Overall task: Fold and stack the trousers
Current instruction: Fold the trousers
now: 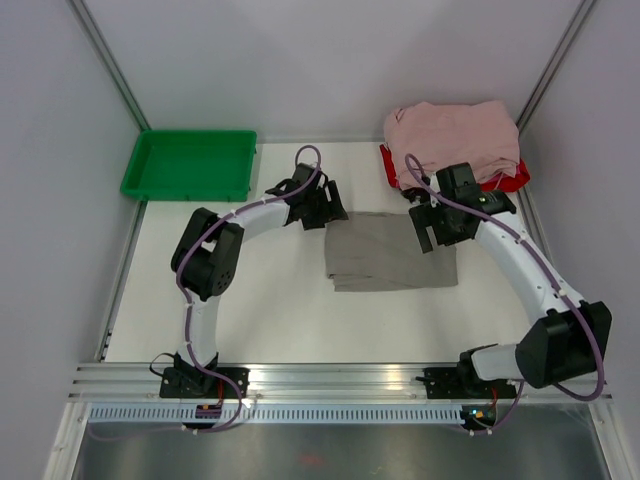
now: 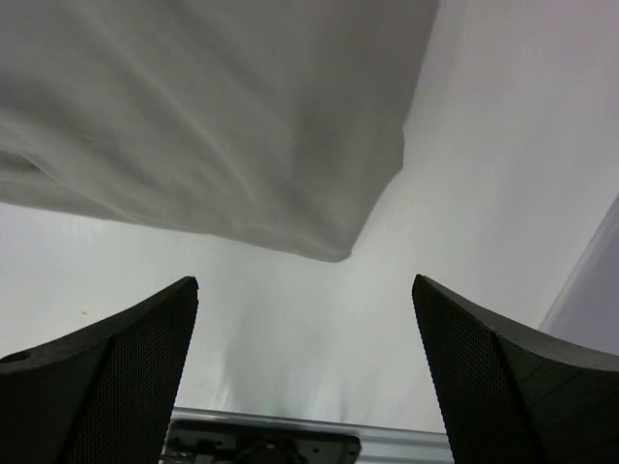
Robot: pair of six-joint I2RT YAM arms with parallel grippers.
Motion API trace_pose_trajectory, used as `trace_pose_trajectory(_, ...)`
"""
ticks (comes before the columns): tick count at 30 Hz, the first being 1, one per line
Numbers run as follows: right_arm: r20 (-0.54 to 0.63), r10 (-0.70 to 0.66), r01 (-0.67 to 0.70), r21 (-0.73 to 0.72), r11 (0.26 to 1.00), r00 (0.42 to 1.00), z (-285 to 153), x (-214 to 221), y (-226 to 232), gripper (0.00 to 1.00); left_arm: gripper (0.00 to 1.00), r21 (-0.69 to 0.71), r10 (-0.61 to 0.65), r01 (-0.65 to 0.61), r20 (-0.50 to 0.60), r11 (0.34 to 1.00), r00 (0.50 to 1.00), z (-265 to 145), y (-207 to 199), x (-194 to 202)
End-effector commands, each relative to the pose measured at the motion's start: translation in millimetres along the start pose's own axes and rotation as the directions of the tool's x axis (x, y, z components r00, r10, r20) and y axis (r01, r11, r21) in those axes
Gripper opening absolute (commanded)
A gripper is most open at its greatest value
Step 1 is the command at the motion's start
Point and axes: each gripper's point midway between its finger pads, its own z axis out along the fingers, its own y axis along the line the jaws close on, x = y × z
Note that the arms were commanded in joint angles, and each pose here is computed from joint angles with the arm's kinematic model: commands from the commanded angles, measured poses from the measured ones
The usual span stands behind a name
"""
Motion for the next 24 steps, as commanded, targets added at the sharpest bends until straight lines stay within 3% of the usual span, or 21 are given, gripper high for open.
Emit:
trace_pose_trajectory(1, 0.012, 0.156, -0.155, -0.056, 0.986, 0.988, 6.3, -27.0, 5.7, 0.98, 0.79, 0.043, 0.028, -0.026, -0.037, 0.999, 0.999, -14.2, -12.6, 2.2)
trace_pose_trajectory(5, 0.157, 0.414, -0.408, -0.068, 0.91, 0.897, 32.9, -58.4, -33.5, 0.98, 0.79, 0.035, 0.017, -0.015, -0.069, 0.999, 0.997, -29.7, -8.6, 14.8)
trace_pose_trajectory(7, 0.196, 0.458, -0.441, -0.128, 0.889, 0.867, 38.6, -65.7, -35.0, 0.98, 0.8, 0.027, 0.012, -0.01, -0.098, 1.0, 0.995, -30.5, -0.1, 27.7)
trace_pose_trajectory(9, 0.217, 0.452, -0.415, -0.193, 0.889, 0.865, 52.8, -69.0, -31.1, 0.98, 0.8, 0.033, 0.006, -0.002, -0.125, 0.999, 0.992, -32.1, 5.7, 40.6)
trace_pose_trajectory(15, 0.114, 0.457, -0.405, -0.314, 0.859, 0.882, 104.5, -53.5, -1.8, 0.98, 0.81, 0.074, -0.013, 0.025, -0.156, 0.997, 0.988, -35.1, 9.9, 60.4)
trace_pose_trajectory(24, 0.12, 0.44, -0.408, -0.224, 0.885, 0.89, 144.5, -33.5, -16.1, 0.98, 0.81, 0.1, -0.041, 0.056, -0.15, 0.993, 0.988, -16.3, 11.6, 64.5)
